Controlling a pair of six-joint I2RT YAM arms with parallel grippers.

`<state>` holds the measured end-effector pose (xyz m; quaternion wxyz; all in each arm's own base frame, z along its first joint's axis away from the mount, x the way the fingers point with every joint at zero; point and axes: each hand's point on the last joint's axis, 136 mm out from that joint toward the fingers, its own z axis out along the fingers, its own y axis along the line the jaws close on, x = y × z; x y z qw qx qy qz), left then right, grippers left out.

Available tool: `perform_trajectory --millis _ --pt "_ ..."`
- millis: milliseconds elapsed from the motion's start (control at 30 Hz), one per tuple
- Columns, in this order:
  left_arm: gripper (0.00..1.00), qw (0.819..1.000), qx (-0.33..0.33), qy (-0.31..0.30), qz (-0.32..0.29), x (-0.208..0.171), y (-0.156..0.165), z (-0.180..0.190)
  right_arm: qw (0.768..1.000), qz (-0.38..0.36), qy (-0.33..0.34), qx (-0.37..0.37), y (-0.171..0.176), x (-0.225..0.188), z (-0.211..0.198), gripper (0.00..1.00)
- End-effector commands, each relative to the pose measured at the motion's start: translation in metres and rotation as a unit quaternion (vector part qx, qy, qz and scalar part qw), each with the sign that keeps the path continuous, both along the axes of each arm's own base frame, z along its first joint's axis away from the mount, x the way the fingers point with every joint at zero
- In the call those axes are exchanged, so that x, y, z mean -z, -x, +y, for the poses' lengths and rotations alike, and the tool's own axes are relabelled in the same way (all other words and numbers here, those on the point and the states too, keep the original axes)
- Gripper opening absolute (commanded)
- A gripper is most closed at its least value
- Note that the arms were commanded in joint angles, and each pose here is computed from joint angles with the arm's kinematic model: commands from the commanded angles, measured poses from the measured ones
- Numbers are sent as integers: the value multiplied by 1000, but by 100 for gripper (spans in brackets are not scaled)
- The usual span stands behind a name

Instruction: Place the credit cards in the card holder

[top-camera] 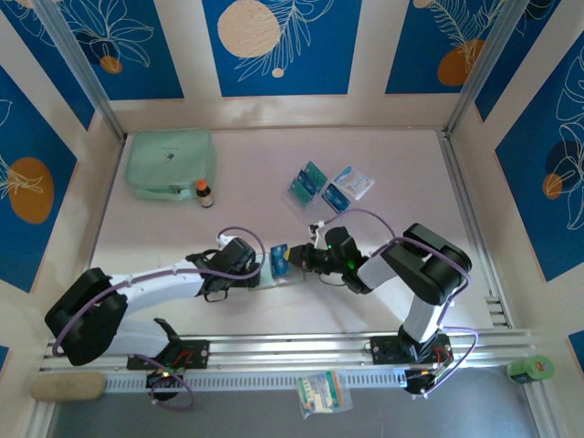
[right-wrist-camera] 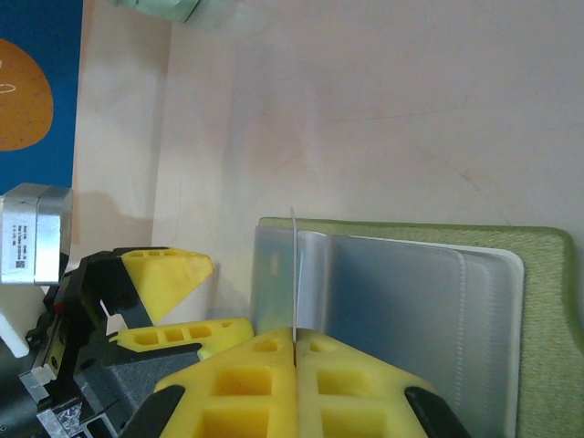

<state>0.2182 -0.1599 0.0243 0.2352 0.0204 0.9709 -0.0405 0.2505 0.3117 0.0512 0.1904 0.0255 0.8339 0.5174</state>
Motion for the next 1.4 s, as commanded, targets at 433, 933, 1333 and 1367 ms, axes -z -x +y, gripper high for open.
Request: perform_trajectory --millis 433,933,1333,1367 --pt "100 999 -16 -31 18 10 10 18 1000 -5 -12 13 -9 4 6 0" --pt "100 999 -14 -26 18 11 10 17 1000 5 -25 -2 -6 4 12 0" --pt "100 999 -14 -25 17 11 9 17 999 23 -23 -11 0 10 12 0" --pt "100 999 -13 -25 17 11 10 17 999 25 -22 -12 1 11 12 0"
